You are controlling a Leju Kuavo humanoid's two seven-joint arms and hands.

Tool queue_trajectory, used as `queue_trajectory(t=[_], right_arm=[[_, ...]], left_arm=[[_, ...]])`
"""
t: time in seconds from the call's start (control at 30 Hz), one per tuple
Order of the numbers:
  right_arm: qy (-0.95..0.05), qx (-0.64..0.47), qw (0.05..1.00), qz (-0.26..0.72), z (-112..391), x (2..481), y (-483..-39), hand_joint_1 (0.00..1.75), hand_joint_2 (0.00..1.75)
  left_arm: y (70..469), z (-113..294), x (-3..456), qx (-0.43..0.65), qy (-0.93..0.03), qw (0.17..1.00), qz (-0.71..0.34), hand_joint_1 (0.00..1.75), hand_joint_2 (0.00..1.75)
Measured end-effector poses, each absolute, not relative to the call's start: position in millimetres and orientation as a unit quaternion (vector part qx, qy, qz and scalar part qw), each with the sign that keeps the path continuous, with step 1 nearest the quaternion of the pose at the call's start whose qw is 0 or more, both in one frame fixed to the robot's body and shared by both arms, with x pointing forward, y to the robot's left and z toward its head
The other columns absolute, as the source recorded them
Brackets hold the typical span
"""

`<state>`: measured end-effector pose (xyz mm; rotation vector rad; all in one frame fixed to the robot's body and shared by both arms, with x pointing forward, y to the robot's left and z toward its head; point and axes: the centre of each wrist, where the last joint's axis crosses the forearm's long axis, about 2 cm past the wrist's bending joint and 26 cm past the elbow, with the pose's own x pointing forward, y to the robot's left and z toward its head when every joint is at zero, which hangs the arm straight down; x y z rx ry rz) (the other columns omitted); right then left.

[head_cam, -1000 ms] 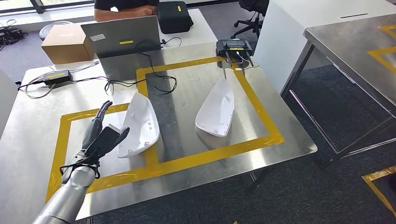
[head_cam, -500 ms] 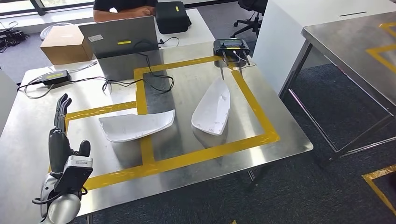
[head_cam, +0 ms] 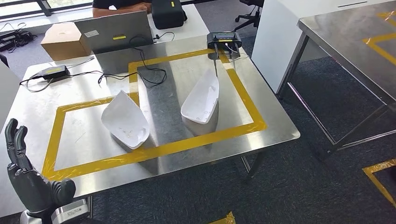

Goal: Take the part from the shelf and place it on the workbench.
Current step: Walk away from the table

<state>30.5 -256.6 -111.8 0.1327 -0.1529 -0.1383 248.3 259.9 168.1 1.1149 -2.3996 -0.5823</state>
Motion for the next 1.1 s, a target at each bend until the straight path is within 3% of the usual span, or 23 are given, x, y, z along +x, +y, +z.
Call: queue_trajectory(t=[0.2, 0.6, 1.1], right_arm=[[-0.079, 0.066, 0.993, -0.064, -111.7, 31.6, -256.3, 0.00, 0.00], [-0.081, 0.059, 0.995, -0.029, -111.9, 33.7, -262.1, 0.00, 0.00], [-0.091, 0.035, 0.994, -0.047, -112.0, 35.0, -266.9, 0.00, 0.00]], left_arm=[[263.3, 170.9, 234.6, 0.413, -0.869, 0.182, -0.202, 0.00, 0.00], [258.3, 156.6, 210.7, 0.445, -0.850, 0.196, -0.205, 0.00, 0.00], [265.8, 135.2, 211.0, 0.444, -0.838, 0.278, -0.155, 0.00, 0.00]])
